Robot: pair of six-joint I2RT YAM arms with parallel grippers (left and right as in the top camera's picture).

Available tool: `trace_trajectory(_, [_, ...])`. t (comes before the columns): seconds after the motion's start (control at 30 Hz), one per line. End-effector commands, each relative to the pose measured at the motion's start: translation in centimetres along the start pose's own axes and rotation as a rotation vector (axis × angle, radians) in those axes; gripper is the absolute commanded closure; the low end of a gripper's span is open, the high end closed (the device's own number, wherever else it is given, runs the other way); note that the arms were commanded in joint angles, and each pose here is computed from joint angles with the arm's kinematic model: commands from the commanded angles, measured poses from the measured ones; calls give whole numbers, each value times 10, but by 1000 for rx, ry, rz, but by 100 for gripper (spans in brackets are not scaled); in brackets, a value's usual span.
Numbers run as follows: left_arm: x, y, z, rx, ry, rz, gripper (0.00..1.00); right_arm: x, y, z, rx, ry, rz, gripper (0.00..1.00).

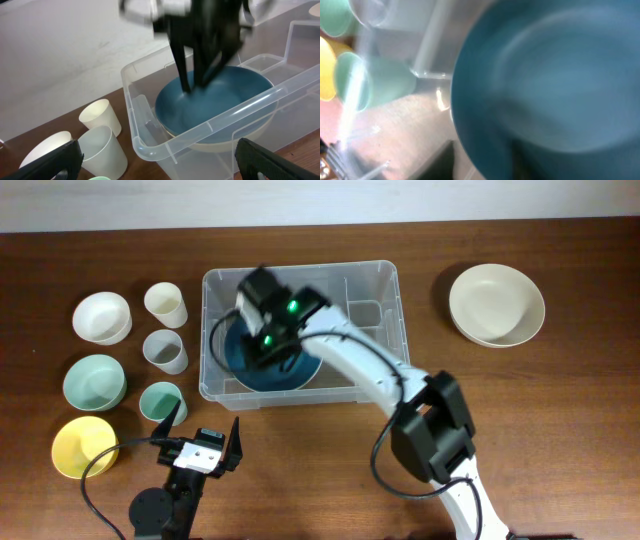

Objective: Pack container
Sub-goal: 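Move the right gripper to the rim of the remaining cream bowl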

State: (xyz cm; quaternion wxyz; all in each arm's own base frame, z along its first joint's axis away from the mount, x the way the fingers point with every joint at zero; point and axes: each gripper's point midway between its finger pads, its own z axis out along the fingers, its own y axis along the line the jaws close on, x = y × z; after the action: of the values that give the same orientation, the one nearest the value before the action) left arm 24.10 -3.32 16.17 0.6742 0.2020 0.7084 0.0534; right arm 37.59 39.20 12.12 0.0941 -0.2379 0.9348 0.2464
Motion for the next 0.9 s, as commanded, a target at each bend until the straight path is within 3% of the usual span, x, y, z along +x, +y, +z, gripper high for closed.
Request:
trace_trajectory(0.0, [1,0,0,1,0,8,1,-54,-26,-77,29,-177,38,37])
trace_trajectory(0.1, [1,0,0,1,0,8,1,-73,-58,-138,101,-279,93,16])
trace_trajectory(0.23, [1,0,0,1,0,8,1,-72,-125,-221,264,-394,288,2])
trace_trajectory(0.4, [1,0,0,0,0,8,1,-24,-230,-305,419,-468,669,1])
trace_trajectory(0.53, [1,0,0,0,0,8,1,18,-294,-337,442,-456,847,1])
trace_trajectory(0.63, [1,0,0,1,0,8,1,71,-350,-356,498,-406,1032,1])
trace_trajectory(0.87, [1,0,0,0,0,8,1,151,-416,-321,493,-215,1350,1])
